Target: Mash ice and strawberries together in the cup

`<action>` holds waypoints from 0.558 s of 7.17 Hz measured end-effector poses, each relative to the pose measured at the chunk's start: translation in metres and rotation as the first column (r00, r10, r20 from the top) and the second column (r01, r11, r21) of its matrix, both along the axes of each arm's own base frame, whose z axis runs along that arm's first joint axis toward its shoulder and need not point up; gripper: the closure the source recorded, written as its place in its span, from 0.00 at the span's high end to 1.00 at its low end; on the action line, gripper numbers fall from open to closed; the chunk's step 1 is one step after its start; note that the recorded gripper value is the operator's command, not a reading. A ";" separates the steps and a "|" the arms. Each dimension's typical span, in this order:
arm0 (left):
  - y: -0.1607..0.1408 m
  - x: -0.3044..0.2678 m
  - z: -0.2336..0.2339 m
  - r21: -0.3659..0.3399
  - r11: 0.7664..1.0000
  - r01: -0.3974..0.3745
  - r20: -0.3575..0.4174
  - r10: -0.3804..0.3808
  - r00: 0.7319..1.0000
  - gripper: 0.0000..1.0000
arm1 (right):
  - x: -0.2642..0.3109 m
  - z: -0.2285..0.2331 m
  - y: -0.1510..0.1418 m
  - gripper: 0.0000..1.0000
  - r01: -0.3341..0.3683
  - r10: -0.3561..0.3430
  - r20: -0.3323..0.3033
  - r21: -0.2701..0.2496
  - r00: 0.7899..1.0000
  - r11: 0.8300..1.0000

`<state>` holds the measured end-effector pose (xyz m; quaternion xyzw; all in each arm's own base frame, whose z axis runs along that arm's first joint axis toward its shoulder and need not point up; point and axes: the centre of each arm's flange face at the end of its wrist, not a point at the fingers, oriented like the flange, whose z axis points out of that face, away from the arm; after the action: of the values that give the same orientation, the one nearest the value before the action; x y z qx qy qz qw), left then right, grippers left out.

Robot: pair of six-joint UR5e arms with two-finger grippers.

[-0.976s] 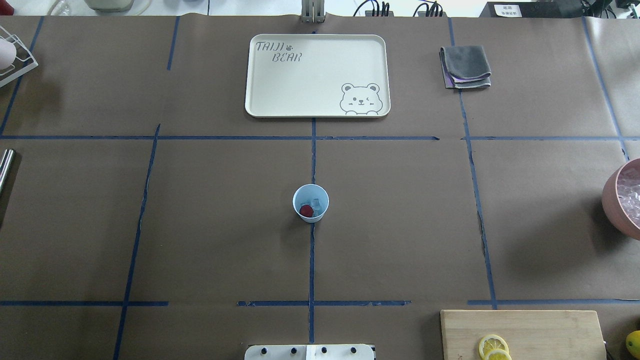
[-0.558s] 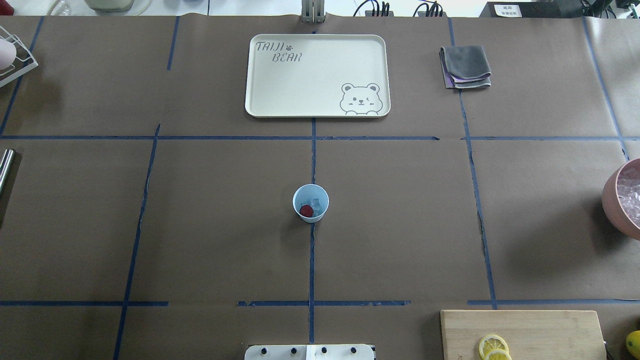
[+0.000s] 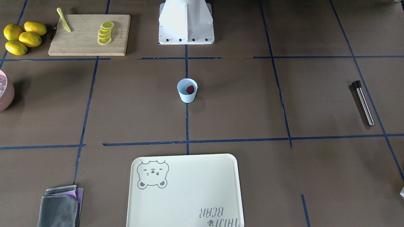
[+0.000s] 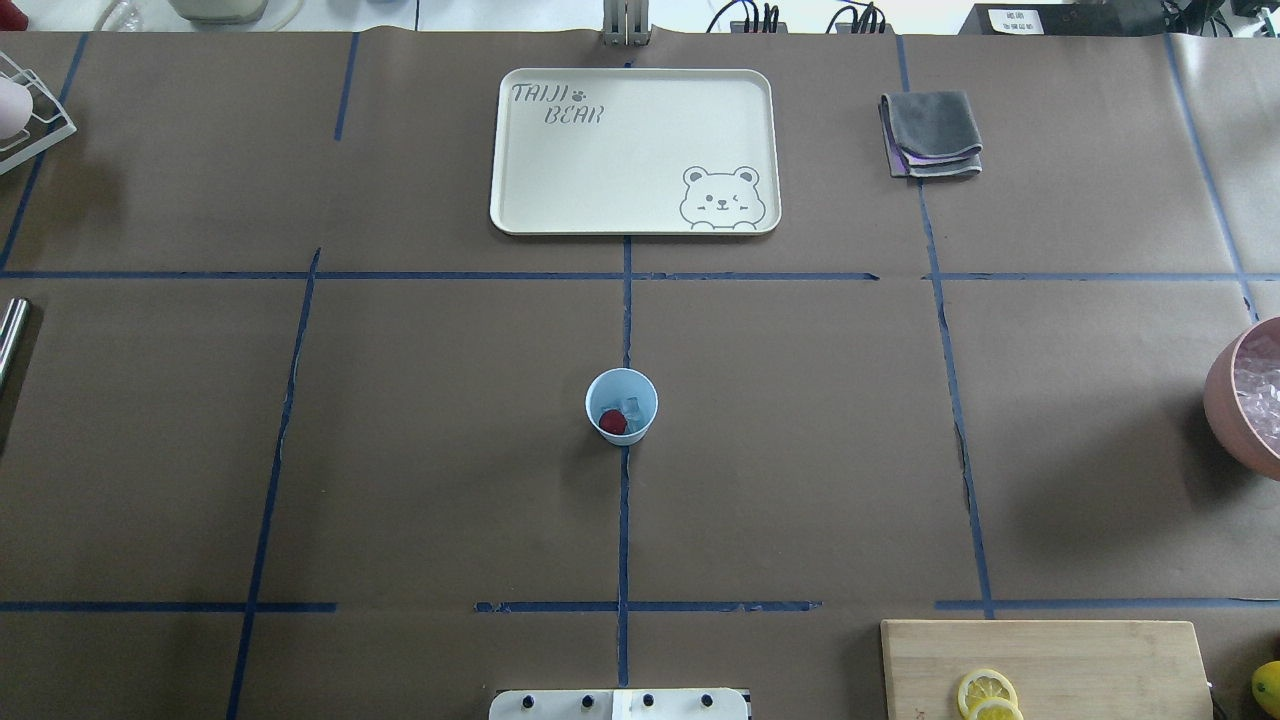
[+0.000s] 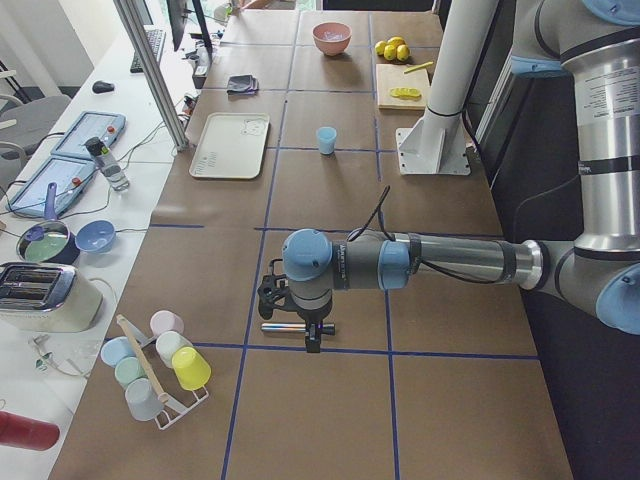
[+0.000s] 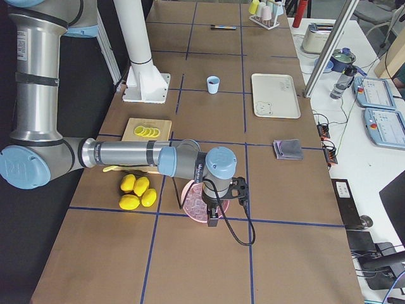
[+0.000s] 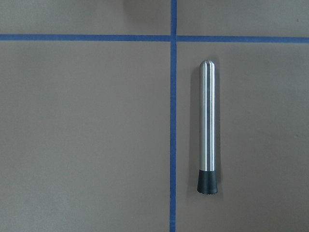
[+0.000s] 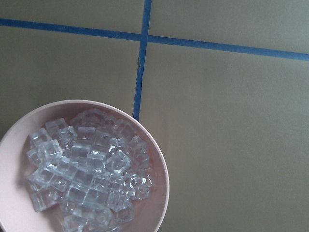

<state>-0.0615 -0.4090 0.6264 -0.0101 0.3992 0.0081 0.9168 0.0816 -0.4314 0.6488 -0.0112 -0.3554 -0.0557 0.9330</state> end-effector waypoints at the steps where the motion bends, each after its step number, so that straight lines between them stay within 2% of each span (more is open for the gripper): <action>1: 0.001 0.003 0.000 -0.011 1.000 -0.010 0.000 0.010 1.000 1.00 | 0.000 0.000 0.000 0.99 0.000 0.000 0.000 0.000 1.000 1.000; 4: 0.004 0.002 0.002 -0.009 0.999 -0.040 -0.002 0.040 0.999 1.00 | 0.000 0.000 0.000 0.99 0.001 -0.001 0.000 0.001 1.000 1.000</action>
<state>-0.0593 -0.4052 0.6286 -0.0224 0.3997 0.0248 0.9161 0.0814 -0.4314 0.6483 -0.0107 -0.3556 -0.0562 0.9329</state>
